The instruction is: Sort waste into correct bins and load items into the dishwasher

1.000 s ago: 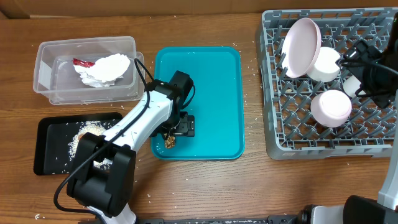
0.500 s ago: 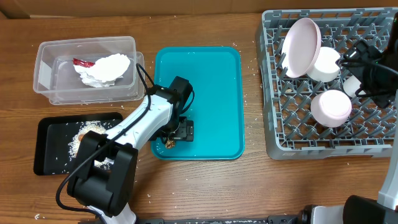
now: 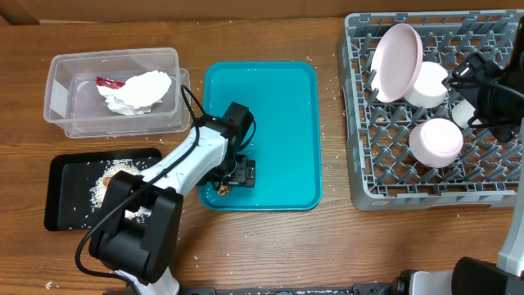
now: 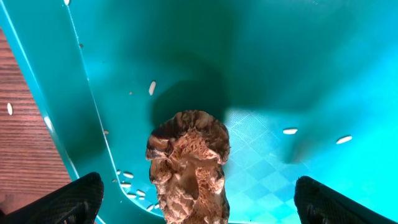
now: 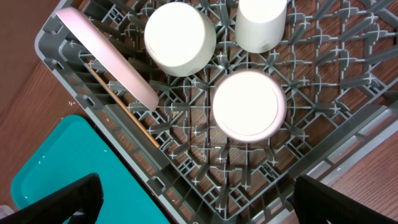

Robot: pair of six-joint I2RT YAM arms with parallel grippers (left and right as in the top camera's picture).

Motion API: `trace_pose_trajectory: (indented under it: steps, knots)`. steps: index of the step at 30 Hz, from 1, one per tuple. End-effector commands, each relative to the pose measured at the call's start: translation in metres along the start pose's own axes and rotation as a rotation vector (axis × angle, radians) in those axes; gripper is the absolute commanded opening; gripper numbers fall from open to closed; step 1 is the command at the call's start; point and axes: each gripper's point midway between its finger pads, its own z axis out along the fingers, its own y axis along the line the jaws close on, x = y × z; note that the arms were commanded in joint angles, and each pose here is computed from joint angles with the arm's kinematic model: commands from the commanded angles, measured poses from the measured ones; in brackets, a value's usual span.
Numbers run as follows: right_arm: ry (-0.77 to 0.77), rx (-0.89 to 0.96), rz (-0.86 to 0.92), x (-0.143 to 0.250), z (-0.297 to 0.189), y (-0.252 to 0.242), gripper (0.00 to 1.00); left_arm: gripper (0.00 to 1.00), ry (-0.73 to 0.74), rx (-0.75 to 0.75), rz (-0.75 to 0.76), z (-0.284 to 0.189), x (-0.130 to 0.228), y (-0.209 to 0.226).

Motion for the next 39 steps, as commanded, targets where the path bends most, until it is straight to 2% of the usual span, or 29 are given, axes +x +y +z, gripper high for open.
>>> trace_pose_trajectory:
  steps: [1,32,39]
  knots:
    - [-0.019,-0.001,0.001,-0.003,-0.004,0.0,1.0,1.0,0.017,-0.018,0.019,0.007,0.004,0.003]
    - [-0.019,-0.001,0.001,-0.003,-0.004,0.0,1.0,1.0,0.015,0.034,0.048,0.024,0.01,-0.004]
    - [-0.019,-0.001,0.001,-0.003,-0.004,0.0,1.0,0.85,0.007,0.03,0.047,0.023,0.007,-0.003]
